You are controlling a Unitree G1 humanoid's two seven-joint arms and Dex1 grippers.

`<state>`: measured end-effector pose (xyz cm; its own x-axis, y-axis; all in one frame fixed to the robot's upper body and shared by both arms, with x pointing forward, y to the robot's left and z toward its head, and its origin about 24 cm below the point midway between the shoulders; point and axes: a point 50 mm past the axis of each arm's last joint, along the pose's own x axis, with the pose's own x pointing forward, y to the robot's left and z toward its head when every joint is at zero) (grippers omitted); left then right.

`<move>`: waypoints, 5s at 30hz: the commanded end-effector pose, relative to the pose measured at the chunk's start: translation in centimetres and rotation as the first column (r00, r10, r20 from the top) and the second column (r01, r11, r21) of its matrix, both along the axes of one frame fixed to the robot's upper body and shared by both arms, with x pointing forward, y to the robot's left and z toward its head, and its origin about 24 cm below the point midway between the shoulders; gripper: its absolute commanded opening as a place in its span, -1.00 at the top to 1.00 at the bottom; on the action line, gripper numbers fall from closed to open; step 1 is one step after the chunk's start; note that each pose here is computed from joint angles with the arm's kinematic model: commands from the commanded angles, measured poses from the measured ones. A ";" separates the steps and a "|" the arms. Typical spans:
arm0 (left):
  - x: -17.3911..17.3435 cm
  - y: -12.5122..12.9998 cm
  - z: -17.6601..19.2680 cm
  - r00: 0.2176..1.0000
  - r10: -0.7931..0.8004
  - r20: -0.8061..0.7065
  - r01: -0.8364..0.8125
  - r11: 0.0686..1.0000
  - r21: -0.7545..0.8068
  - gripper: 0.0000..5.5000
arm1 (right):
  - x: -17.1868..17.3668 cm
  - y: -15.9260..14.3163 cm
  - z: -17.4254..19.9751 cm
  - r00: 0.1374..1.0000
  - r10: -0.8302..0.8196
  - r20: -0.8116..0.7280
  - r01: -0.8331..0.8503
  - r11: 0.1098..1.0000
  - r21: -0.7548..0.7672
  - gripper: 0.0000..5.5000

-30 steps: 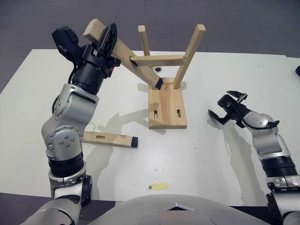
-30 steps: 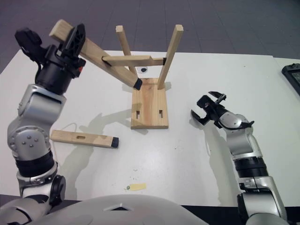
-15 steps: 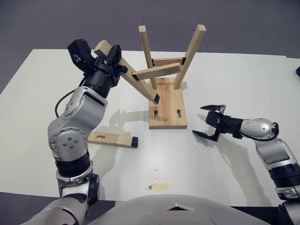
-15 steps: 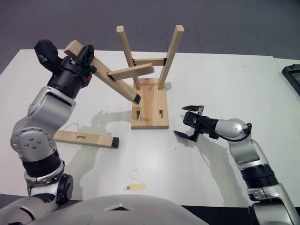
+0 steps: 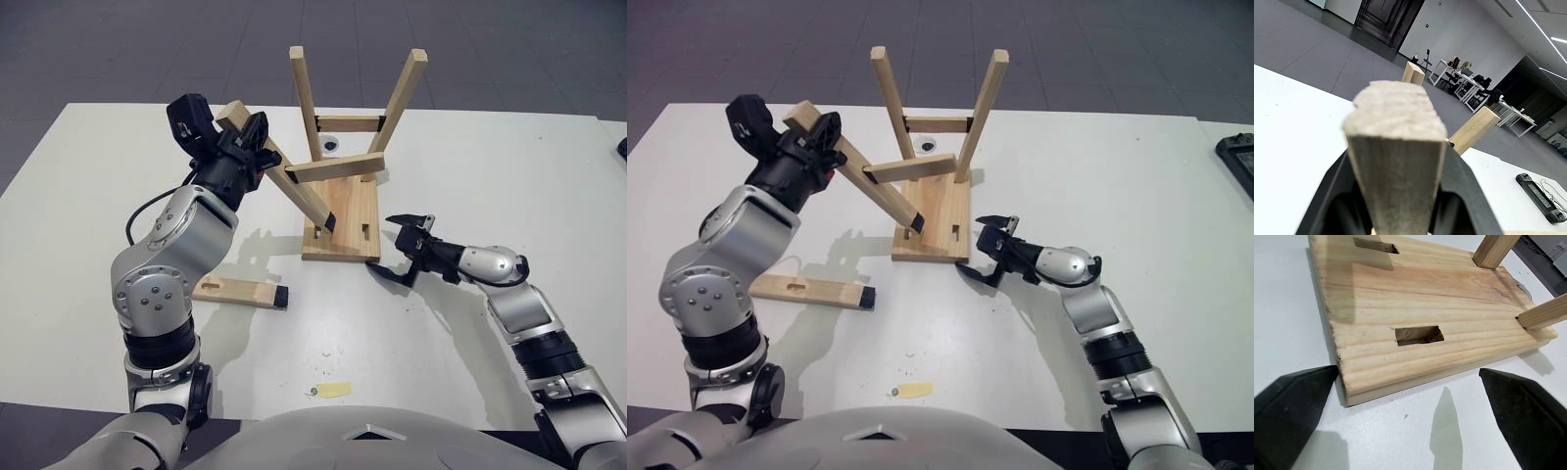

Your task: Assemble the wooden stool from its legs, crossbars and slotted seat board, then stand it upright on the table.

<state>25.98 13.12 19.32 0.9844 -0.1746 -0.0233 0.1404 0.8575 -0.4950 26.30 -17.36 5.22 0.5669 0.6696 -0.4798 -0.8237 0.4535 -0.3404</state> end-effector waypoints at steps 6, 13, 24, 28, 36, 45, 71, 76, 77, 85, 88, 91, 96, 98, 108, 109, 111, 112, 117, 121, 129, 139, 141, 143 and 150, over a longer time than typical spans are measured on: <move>0.5 0.6 -0.9 0.998 0.055 0.016 -0.057 0.995 0.083 0.63 | -0.1 1.3 -1.9 0.994 -0.085 -0.066 0.086 0.996 0.017 -0.96; 1.1 0.1 -2.2 0.998 0.047 0.034 -0.052 0.986 0.157 0.63 | 0.1 2.1 -1.8 0.995 -0.085 -0.059 0.087 0.996 0.027 -0.96; 1.2 0.2 -4.2 0.999 0.052 0.009 -0.052 0.964 0.260 0.63 | 0.4 2.2 -1.5 0.994 -0.095 -0.044 0.096 0.995 0.019 -0.96; 0.6 -0.5 -4.6 0.999 0.025 -0.026 -0.017 0.961 0.276 0.63 | 0.6 2.4 -1.4 0.995 -0.100 -0.032 0.100 0.995 0.012 -0.96; -0.6 -1.3 -6.3 0.994 0.015 -0.107 0.018 0.953 0.304 0.63 | 0.9 2.4 -1.0 0.994 -0.109 -0.009 0.109 0.994 -0.025 -0.96; -0.3 -2.5 -8.9 0.983 0.003 -0.184 0.068 0.923 0.379 0.63 | 1.3 3.0 -0.2 0.998 -0.060 0.005 0.060 0.997 -0.039 -0.96; -0.9 -2.3 -13.3 0.948 0.000 -0.319 0.132 0.910 0.392 0.63 | -0.5 -0.8 9.0 0.994 0.009 0.112 -0.043 0.951 0.306 -0.96; -0.6 -2.3 -13.1 0.951 0.011 -0.309 0.115 0.915 0.386 0.63 | -0.6 -1.8 12.5 0.982 0.028 0.185 -0.110 0.886 0.450 -0.96; -0.5 -2.3 -13.3 0.949 0.016 -0.314 0.112 0.916 0.384 0.63 | -0.3 -1.8 13.5 0.978 0.018 0.207 -0.122 0.857 0.501 -0.96; 1.0 -2.1 -13.3 0.957 0.012 -0.289 0.106 0.915 0.389 0.63 | 1.0 0.2 17.2 0.960 -0.061 0.273 -0.163 0.672 0.723 -0.96; 1.8 -2.1 -12.7 0.968 0.004 -0.252 0.096 0.918 0.386 0.63 | 1.5 0.5 17.1 0.959 -0.101 0.265 -0.134 0.662 0.738 -0.96; 2.5 -2.0 -11.7 0.981 -0.005 -0.192 0.074 0.933 0.352 0.63 | 1.8 0.7 17.0 0.958 -0.129 0.258 -0.113 0.654 0.748 -0.96; 3.1 -2.3 -9.7 0.998 -0.031 -0.060 0.045 0.966 0.255 0.63 | 2.1 1.0 16.6 0.957 -0.149 0.247 -0.092 0.653 0.752 -0.96; 3.2 -2.5 -8.8 0.999 -0.033 0.001 0.032 0.978 0.206 0.63 | 2.2 1.1 16.5 0.958 -0.151 0.245 -0.089 0.654 0.752 -0.96; 3.4 -2.7 -5.9 0.983 -0.033 0.178 0.019 0.997 0.081 0.00 | 2.3 1.3 16.4 0.957 -0.154 0.248 -0.090 0.652 0.753 -0.96; 3.4 -2.7 -5.8 0.982 -0.032 0.184 0.018 0.997 0.078 -0.06 | 2.3 1.3 16.4 0.957 -0.153 0.248 -0.091 0.653 0.752 -0.96; 3.5 -2.8 -5.5 0.980 -0.033 0.198 0.019 0.997 0.070 -0.18 | 2.3 1.3 16.3 0.956 -0.152 0.249 -0.092 0.655 0.750 -0.96; 3.5 -2.9 -5.3 0.977 -0.038 0.209 0.025 0.998 0.065 -0.25 | 2.3 1.3 16.3 0.957 -0.151 0.250 -0.092 0.655 0.750 -0.96; 2.0 -2.4 -2.0 0.932 -0.072 0.355 0.053 0.997 0.064 -0.59 | 2.4 1.0 16.1 0.957 -0.163 0.240 -0.078 0.653 0.753 -0.96; -0.1 0.1 1.1 0.886 -0.080 0.458 0.021 0.991 0.132 -0.85 | 2.4 0.4 16.2 0.955 -0.197 0.223 -0.052 0.628 0.776 -0.96; -4.0 7.7 1.9 0.939 -0.068 0.337 -0.035 0.957 0.288 -0.95 | 2.2 -2.5 17.1 0.926 -0.336 0.171 0.032 0.523 0.852 -0.96; -6.9 12.1 -2.7 0.851 -0.417 -0.321 0.476 0.352 0.806 -0.95 | 1.8 -4.2 16.2 0.925 -0.356 0.132 0.110 0.582 0.806 -0.96; -6.9 12.4 -2.4 0.795 -0.470 -0.385 0.542 0.262 0.799 -0.95 | 1.9 -4.0 15.8 0.930 -0.343 0.128 0.114 0.603 0.790 -0.96; -7.1 12.7 -2.6 0.724 -0.517 -0.456 0.611 0.175 0.772 -0.95 | 1.8 -3.9 15.5 0.934 -0.339 0.118 0.122 0.609 0.784 -0.96; -7.2 12.9 -4.2 0.502 -0.550 -0.667 0.733 -0.139 0.666 -0.95 | 1.7 -3.5 14.9 0.942 -0.323 0.092 0.133 0.608 0.783 -0.96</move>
